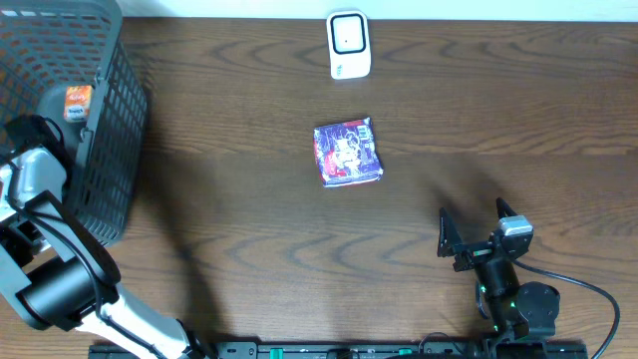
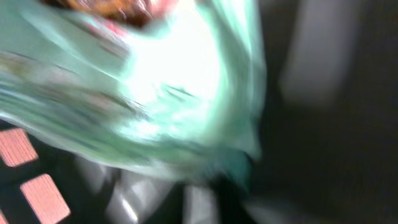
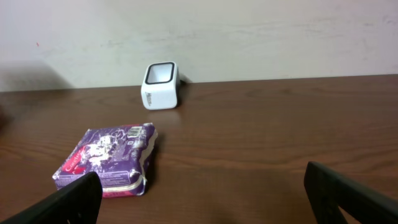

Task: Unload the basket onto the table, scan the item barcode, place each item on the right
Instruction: 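Adjust grip on the green wipes pack and lift it from the basket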

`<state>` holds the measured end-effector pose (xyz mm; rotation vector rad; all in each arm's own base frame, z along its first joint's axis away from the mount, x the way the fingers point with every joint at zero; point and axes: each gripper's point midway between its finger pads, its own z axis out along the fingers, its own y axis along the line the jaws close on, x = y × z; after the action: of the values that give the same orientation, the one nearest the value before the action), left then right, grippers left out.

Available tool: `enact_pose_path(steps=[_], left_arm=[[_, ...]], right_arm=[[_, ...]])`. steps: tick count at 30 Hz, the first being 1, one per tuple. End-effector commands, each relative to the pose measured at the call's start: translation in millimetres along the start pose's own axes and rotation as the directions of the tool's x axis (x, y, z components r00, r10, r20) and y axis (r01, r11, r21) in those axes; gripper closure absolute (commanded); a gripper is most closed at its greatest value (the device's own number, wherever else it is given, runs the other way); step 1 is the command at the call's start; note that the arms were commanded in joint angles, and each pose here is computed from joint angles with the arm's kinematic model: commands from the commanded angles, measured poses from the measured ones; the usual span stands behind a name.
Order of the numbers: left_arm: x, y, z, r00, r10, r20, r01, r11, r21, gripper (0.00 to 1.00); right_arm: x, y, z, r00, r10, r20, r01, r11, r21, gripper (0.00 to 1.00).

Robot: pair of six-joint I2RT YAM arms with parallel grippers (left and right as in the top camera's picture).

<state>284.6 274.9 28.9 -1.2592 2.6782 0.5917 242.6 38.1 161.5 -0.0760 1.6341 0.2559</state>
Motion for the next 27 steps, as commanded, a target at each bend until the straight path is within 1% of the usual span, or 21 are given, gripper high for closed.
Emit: enact_pose_path(steps=[1,5,8,11,13,14,15,16,17,18,19,22,23,24,27], left_arm=[[16.4,0.7,11.5,0.998,0.020,-0.057,-0.020,1.000,-0.004,0.92],[7.7,2.5,-3.0,1.000,0.007,-0.014,-0.007,1.000,0.006,0.93],[-6.2,7.3,-27.6,0.998,-0.018,0.058,0.016,1.000,0.024,0.93],[-24.5,14.2,-60.1,0.985,-0.059,0.162,0.051,0.997,0.054,0.92],[-38.8,19.7,-84.3,0.964,-0.096,0.247,0.078,0.994,0.081,0.93],[-45.9,22.8,-96.7,0.950,-0.116,0.289,0.092,0.991,0.097,0.89],[-50.6,25.2,-105.9,0.939,-0.131,0.319,0.101,0.989,0.108,0.73],[-55.5,27.7,-115.8,0.925,-0.146,0.350,0.110,0.987,0.121,0.49],[-59.6,29.7,-123.7,0.913,-0.160,0.376,0.118,0.984,0.132,0.31],[-62.8,31.0,-128.8,0.904,-0.169,0.393,0.123,0.983,0.139,0.22],[-64.6,31.7,-131.6,0.898,-0.174,0.403,0.126,0.982,0.143,0.15],[-64.3,31.4,-130.2,0.900,-0.173,0.400,0.126,0.982,0.141,0.01],[-63.9,30.7,-128.2,0.902,-0.174,0.395,0.127,0.982,0.141,0.00],[-63.4,29.9,-125.9,0.903,-0.187,0.388,0.141,0.979,0.145,0.02],[-60.2,26.8,-116.1,0.899,-0.265,0.348,0.219,0.961,0.168,0.02]], right_arm=[[0.9,-1.3,-0.1,1.000,-0.013,0.001,0.013,1.000,0.005,0.01],[0.9,-1.3,-0.1,1.000,-0.013,0.001,0.013,1.000,0.005,0.01],[0.9,-1.3,-0.1,1.000,-0.013,0.001,0.013,1.000,0.005,0.01],[0.9,-1.3,-0.1,1.000,-0.013,0.001,0.013,1.000,0.005,0.01],[0.9,-1.4,-0.1,1.000,-0.013,0.001,0.013,1.000,0.005,0.01],[0.9,-1.3,-0.1,1.000,-0.013,0.001,0.013,1.000,0.005,0.01],[0.9,-1.4,-0.1,1.000,-0.013,0.001,0.013,1.000,0.005,0.01],[0.9,-1.3,-0.1,1.000,-0.013,0.001,0.013,1.000,0.005,0.01],[0.9,-1.4,-0.1,1.000,-0.013,0.001,0.013,1.000,0.005,0.01],[0.9,-1.4,-0.1,1.000,-0.013,0.001,0.013,1.000,0.005,0.01],[0.9,-1.3,-0.1,1.000,-0.013,0.001,0.013,1.000,0.005,0.01],[0.9,-1.3,-0.1,1.000,-0.013,0.001,0.013,1.000,0.005,0.01],[0.9,-1.3,-0.1,1.000,-0.013,0.001,0.013,1.000,0.005,0.01],[0.9,-1.4,-0.1,1.000,-0.013,0.001,0.013,1.000,0.005,0.01],[0.9,-1.4,-0.1,1.000,-0.013,0.001,0.013,1.000,0.005,0.01]])
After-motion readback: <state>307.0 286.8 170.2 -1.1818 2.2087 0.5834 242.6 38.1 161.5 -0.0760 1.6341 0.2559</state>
